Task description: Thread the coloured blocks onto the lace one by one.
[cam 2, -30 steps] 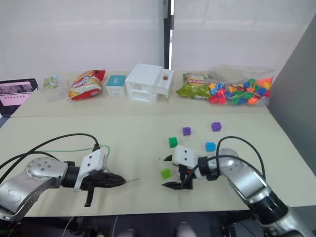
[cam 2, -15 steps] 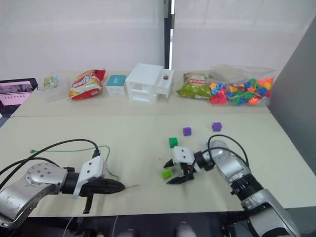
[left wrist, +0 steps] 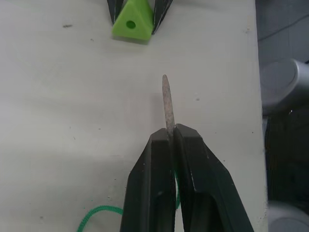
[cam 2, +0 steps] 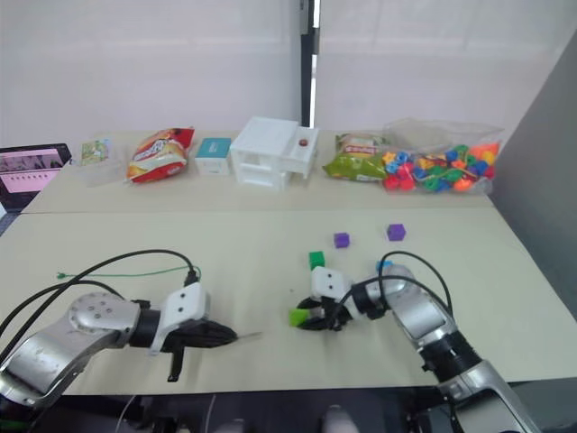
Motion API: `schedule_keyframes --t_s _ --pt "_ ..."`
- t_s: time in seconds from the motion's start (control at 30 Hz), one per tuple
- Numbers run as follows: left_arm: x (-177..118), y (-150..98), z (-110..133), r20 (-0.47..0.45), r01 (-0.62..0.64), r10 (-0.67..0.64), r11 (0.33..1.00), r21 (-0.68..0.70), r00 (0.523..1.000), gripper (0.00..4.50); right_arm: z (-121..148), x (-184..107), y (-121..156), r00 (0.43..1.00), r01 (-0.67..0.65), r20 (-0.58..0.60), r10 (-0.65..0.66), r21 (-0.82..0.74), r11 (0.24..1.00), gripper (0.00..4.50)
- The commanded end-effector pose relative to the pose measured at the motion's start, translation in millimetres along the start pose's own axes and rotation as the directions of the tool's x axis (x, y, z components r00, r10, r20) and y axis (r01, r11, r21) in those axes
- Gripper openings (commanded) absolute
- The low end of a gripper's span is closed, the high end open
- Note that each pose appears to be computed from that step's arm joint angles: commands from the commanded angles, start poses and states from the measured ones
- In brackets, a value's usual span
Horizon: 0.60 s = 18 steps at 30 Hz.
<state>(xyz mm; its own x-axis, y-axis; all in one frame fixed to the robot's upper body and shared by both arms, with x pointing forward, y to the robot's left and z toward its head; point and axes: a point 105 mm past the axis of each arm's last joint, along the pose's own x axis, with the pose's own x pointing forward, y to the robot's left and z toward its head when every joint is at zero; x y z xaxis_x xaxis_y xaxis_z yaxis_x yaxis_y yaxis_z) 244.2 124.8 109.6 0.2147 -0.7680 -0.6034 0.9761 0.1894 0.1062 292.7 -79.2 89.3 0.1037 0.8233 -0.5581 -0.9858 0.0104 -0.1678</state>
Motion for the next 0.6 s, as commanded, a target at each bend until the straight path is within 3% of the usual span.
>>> schedule_keyframes --t_s 0.03,0.37,0.6 --pt "7 5 5 -0.018 0.014 -0.014 1.0 0.003 1.0 0.0 -2 4 5 0.999 0.007 -0.053 -0.007 0.001 1.0 1.31" --pt "21 20 28 -0.044 0.053 -0.051 0.997 0.047 0.998 0.0 -4 6 19 0.992 -0.051 -0.115 0.047 -0.031 0.998 1.31" --pt "25 16 39 -0.03 0.086 -0.084 0.995 0.059 0.996 0.0 -1 9 19 0.993 -0.044 -0.114 0.04 -0.033 0.998 1.31"
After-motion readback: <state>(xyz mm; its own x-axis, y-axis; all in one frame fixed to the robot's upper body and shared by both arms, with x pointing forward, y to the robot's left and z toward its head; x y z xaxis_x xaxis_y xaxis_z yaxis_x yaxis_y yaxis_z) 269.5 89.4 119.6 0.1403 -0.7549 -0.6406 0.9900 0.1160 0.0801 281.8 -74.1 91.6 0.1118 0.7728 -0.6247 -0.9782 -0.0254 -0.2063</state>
